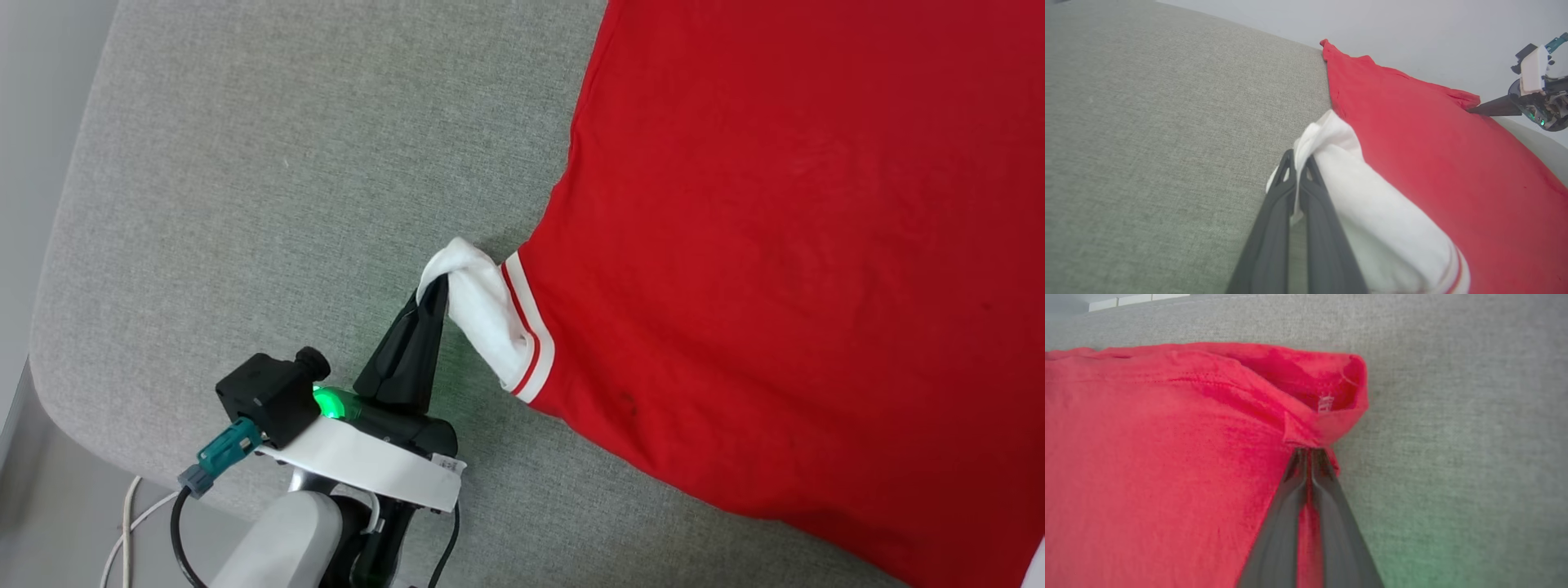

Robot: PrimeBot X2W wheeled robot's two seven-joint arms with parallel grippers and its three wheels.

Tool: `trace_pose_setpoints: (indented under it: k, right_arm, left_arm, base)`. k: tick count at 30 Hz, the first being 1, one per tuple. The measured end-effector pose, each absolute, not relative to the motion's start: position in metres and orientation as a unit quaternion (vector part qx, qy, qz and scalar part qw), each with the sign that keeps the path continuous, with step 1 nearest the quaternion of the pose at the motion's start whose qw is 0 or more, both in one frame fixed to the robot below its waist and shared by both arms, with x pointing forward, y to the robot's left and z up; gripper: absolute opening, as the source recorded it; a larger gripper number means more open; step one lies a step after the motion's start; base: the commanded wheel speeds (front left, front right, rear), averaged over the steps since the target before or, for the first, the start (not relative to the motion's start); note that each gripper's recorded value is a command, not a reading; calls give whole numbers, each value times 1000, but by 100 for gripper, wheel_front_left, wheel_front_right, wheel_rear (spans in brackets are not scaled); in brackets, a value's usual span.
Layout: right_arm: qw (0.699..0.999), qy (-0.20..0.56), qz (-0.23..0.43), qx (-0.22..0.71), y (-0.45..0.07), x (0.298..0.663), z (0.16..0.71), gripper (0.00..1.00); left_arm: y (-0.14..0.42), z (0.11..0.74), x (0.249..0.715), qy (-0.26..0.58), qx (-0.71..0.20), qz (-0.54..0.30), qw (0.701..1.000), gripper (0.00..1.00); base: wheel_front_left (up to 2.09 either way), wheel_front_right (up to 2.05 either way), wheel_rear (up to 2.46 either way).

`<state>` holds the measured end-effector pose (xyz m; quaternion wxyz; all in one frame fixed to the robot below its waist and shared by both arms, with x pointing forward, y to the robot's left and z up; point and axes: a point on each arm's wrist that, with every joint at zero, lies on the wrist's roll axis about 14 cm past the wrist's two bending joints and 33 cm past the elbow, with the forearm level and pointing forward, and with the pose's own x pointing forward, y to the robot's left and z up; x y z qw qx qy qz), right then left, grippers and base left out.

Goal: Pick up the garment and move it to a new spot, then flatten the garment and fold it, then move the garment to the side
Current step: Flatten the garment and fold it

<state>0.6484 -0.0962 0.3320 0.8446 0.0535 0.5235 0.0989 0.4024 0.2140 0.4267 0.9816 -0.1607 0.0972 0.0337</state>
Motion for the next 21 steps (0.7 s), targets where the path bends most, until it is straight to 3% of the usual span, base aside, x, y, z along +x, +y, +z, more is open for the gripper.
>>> trace_pose_setpoints:
  k: [12,21]
  right_arm:
    - [882,459,103,-9,-127,622,395,0]
    - [898,430,85,-26,-184,548,425,0]
  left_arm:
    - [237,438,379,92,-149,69,982,0]
    - [250,441,364,105,-148,88,979,0]
  base:
    - [0,0,0]
    - [0,0,0]
